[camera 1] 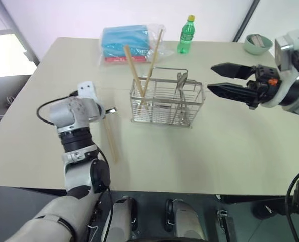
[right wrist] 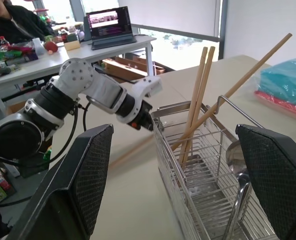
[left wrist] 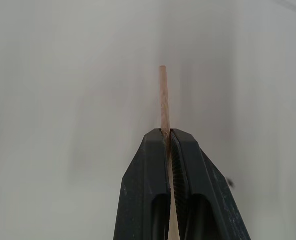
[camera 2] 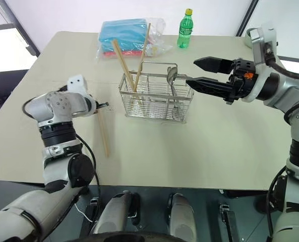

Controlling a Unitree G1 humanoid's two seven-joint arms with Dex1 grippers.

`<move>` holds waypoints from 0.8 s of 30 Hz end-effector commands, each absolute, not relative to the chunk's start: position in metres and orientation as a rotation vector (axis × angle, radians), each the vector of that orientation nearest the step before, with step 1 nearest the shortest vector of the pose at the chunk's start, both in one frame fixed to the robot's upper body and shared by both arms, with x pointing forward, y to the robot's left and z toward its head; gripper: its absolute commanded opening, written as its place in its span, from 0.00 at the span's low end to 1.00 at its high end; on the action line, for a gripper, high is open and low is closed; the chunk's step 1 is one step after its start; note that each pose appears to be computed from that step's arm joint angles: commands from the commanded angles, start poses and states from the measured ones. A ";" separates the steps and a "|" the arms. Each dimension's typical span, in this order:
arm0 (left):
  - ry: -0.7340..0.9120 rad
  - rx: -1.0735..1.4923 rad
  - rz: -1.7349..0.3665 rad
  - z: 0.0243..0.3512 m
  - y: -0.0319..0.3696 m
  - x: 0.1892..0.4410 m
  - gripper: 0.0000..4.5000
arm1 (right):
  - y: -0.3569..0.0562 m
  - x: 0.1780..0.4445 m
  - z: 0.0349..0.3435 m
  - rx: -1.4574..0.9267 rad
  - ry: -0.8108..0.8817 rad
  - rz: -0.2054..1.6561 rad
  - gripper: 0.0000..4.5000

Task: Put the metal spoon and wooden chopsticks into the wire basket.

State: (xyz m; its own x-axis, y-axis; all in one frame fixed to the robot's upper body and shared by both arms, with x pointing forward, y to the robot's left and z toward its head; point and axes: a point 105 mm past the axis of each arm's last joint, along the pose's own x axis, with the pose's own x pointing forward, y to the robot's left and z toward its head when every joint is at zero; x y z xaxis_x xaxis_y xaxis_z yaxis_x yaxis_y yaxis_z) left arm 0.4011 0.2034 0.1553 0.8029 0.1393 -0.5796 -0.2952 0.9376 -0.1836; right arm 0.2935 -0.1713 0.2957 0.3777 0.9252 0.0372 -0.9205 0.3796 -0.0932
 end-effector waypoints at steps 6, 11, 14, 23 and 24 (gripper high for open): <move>-0.082 -0.302 0.348 0.302 0.282 0.403 0.01 | -0.172 0.288 0.309 -0.095 -0.157 1.185 0.90; -0.533 -0.345 0.076 0.414 0.255 0.378 0.01 | -0.173 0.290 0.313 -0.104 -0.169 1.179 0.90; -0.661 -0.412 -0.133 0.456 0.224 0.360 0.01 | -0.178 0.293 0.317 -0.108 -0.178 1.155 0.90; -0.579 -0.432 -0.536 0.446 0.130 0.352 0.01 | -0.183 0.293 0.323 -0.114 -0.184 1.125 0.90; -0.557 -0.420 -0.552 0.437 0.122 0.354 0.01 | -0.183 0.292 0.323 -0.113 -0.186 1.123 0.90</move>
